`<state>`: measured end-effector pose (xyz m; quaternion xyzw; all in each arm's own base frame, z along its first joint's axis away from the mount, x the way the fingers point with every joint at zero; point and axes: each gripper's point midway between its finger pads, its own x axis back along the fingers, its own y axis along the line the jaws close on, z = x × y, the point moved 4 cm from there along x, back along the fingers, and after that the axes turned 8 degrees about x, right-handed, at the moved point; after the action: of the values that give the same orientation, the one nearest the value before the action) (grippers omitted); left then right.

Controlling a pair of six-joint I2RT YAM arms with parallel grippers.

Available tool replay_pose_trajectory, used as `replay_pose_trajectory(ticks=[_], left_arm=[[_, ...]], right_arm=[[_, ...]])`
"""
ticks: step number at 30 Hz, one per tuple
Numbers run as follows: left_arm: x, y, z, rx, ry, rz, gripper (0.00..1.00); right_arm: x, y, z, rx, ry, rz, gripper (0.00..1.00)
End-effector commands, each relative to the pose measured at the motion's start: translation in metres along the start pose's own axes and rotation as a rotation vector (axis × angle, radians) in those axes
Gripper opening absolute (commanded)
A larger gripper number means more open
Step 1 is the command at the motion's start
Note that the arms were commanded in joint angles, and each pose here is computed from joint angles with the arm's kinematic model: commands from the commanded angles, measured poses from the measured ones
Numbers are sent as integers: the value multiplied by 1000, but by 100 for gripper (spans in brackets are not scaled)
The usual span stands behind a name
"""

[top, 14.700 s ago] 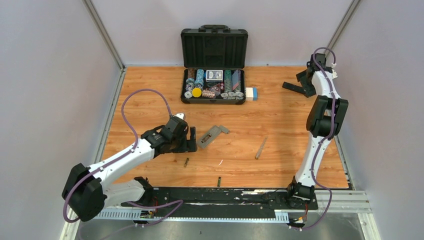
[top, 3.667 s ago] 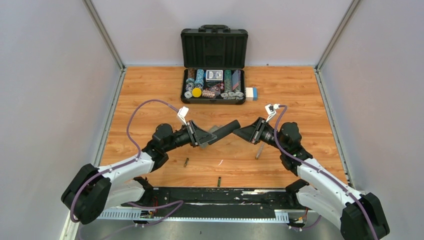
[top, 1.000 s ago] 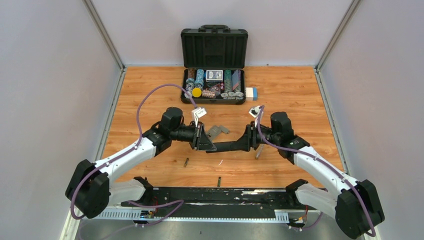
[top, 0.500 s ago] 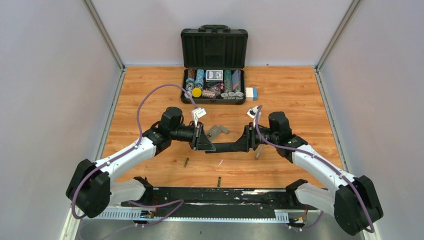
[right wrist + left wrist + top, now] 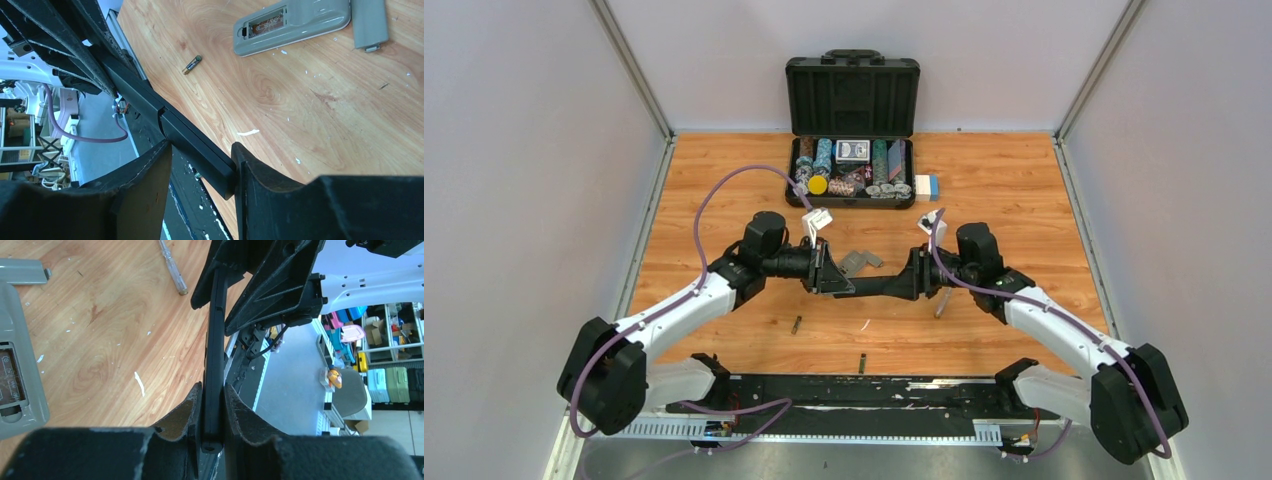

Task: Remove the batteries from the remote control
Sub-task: Remove the battery cover from the remote control.

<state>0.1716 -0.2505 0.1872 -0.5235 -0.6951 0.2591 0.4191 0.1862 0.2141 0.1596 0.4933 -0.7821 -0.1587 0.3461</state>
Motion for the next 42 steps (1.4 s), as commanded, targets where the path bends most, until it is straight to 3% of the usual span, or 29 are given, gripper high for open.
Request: replay_pose_trajectory(ticks=[1, 6, 10, 20, 27, 42], left_arm=[[2, -21, -11, -67, -22, 91, 0], [2, -21, -11, -65, -21, 96, 0], [1, -21, -12, -62, -15, 102, 0], [1, -16, -9, -50, -11, 84, 0], [0, -13, -9, -46, -10, 65, 0], [0, -4, -7, -23, -16, 24, 0]], right_arm=[[1, -5, -17, 17, -77, 73, 42], [3, -5, -20, 19, -97, 90, 55], [6, -10, -22, -3, -125, 133, 57], [10, -22, -16, -53, -136, 208, 42], [12, -25, -14, -66, -127, 227, 39], [17, -24, -15, -71, -145, 228, 9]])
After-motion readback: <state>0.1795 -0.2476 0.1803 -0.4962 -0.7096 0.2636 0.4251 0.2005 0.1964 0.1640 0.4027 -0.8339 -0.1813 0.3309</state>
